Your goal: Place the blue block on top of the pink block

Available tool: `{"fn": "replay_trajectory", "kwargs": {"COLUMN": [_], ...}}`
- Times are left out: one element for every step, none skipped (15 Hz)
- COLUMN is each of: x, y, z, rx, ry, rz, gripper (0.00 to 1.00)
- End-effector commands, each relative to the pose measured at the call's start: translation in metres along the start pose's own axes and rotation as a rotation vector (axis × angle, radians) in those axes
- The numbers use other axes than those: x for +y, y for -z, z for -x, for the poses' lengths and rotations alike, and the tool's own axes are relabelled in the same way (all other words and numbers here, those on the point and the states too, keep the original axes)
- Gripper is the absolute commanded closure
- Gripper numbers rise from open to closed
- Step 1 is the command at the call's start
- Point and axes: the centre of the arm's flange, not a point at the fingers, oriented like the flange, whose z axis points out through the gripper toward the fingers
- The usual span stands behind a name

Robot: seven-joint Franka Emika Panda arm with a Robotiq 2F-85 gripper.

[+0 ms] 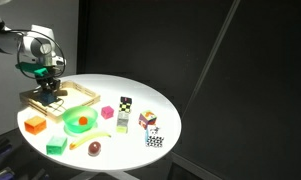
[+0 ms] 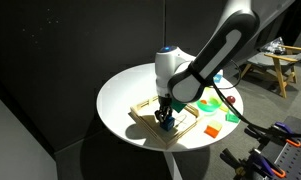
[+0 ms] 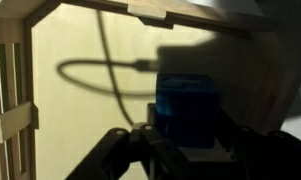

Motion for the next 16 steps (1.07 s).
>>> {"fn": "replay_trajectory", "kwargs": {"x": [0.001, 0.002, 0.003, 0.004, 0.007, 0.009, 0.011, 0.014, 0.017, 0.020, 0.023, 0.027, 0.031, 0.035, 0.039, 0.044], "y": [0.022, 0.025, 0.028, 0.031, 0.034, 0.038, 0.041, 0.045, 0.050, 0.054, 0.059, 0.063, 0.068, 0.073, 0.078, 0.082], "z": [0.001, 0.001, 0.002, 0.003, 0.004, 0.004, 0.005, 0.005, 0.005, 0.005, 0.006, 0.006, 0.006, 0.007, 0.007, 0.007], "rx": [-0.023, -0.031, -0.039, -0.047, -0.057, -0.062, -0.066, -0.067, -0.065, -0.062, -0.059, -0.056, -0.053, -0.048, -0.043, -0.035], "ry": [-0.029, -0.032, -0.037, -0.042, -0.051, -0.060, -0.067, -0.073, -0.080, -0.087, -0.095, -0.102, -0.111, -0.121, -0.129, -0.137], "rz": [0.004, 0.006, 0.013, 0.017, 0.021, 0.024, 0.025, 0.024, 0.023, 0.022, 0.021, 0.020, 0.021, 0.022, 0.020, 0.019], "gripper": [0.68, 0.68, 0.68, 0.68, 0.68, 0.68, 0.68, 0.68, 0.68, 0.68, 0.68, 0.68, 0.68, 0.68, 0.68, 0.68]}}
